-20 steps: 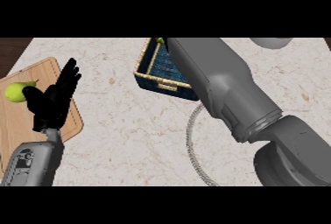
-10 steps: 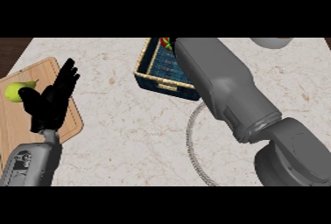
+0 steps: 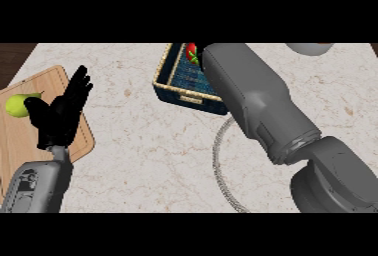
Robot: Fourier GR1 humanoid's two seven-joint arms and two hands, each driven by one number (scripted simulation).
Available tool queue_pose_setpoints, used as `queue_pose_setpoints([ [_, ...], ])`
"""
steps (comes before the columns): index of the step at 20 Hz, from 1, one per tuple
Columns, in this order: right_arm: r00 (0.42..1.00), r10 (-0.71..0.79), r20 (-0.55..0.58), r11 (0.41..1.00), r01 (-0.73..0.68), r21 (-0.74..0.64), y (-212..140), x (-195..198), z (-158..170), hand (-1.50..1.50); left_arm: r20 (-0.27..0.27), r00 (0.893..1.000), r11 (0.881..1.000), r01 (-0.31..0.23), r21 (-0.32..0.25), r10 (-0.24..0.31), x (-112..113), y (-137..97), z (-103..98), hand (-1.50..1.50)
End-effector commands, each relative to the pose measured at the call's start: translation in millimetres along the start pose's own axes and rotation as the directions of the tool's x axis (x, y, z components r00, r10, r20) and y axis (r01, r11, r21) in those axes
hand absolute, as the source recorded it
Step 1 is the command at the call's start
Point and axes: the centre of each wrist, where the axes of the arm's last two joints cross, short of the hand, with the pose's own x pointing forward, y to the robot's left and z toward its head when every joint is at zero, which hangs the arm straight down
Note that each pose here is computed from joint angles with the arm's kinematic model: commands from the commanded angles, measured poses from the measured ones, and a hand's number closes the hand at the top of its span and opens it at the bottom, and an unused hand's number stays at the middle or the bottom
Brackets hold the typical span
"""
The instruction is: Pick the tomato from the placemat and place it in the basket
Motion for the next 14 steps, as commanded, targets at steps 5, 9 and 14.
queue_pose_setpoints([
  [5, 0.995, -0.002, -0.098, 0.994, 0.012, 0.105, 19.3, -8.0, 1.1, 1.50, -0.001, 1.000, 1.000, 0.001, 0.008, -0.001, -5.1, -11.1, -2.1, 0.00],
  [9, 0.984, -0.005, -0.176, 0.991, 0.028, 0.129, 23.4, -13.7, 0.0, 1.50, -0.006, 1.000, 1.000, -0.007, 0.009, 0.007, -1.0, -5.1, 8.2, 0.00],
  [14, 0.966, -0.225, -0.129, 0.974, 0.222, -0.038, -4.4, -7.5, -2.6, -1.50, 0.000, 1.000, 1.000, -0.003, 0.007, 0.003, -3.7, -5.9, 0.0, 0.00],
])
